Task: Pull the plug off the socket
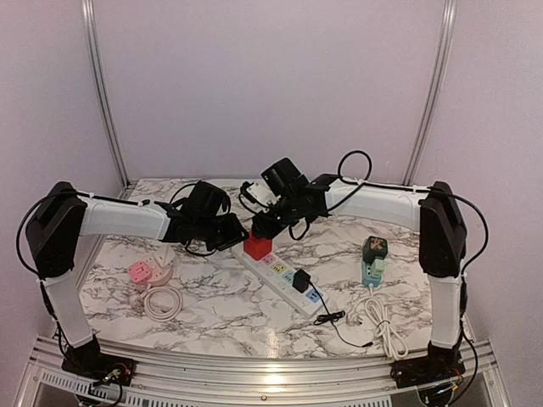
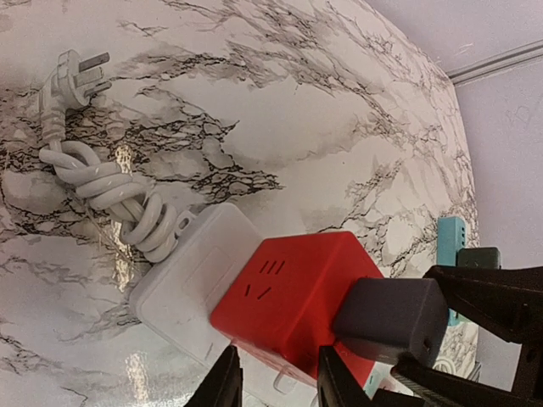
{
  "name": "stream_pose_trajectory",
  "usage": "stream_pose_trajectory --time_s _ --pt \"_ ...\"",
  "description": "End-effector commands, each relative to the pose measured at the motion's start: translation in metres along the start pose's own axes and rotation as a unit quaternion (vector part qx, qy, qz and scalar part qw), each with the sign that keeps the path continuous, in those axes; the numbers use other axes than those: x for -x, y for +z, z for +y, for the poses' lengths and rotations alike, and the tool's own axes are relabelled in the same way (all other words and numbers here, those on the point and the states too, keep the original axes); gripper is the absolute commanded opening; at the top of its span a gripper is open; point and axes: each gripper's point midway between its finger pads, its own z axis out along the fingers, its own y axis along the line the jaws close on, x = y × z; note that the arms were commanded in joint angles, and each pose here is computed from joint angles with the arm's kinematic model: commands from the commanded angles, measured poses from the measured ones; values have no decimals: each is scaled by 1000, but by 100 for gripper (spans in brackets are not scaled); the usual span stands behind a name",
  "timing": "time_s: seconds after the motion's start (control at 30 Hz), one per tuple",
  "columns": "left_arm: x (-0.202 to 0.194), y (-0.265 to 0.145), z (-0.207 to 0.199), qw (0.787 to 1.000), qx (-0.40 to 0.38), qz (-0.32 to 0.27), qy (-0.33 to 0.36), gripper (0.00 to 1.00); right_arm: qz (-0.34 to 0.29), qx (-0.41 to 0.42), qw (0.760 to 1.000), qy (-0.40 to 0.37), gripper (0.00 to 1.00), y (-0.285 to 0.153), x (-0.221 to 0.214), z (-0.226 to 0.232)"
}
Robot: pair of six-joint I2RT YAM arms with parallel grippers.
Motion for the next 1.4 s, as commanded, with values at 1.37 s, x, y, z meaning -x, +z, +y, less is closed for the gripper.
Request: stream_pose_trajectory --time_s 1.37 --pt "-84 28 93 979 163 123 27 29 -82 -24 995 52 14 -40 41 -10"
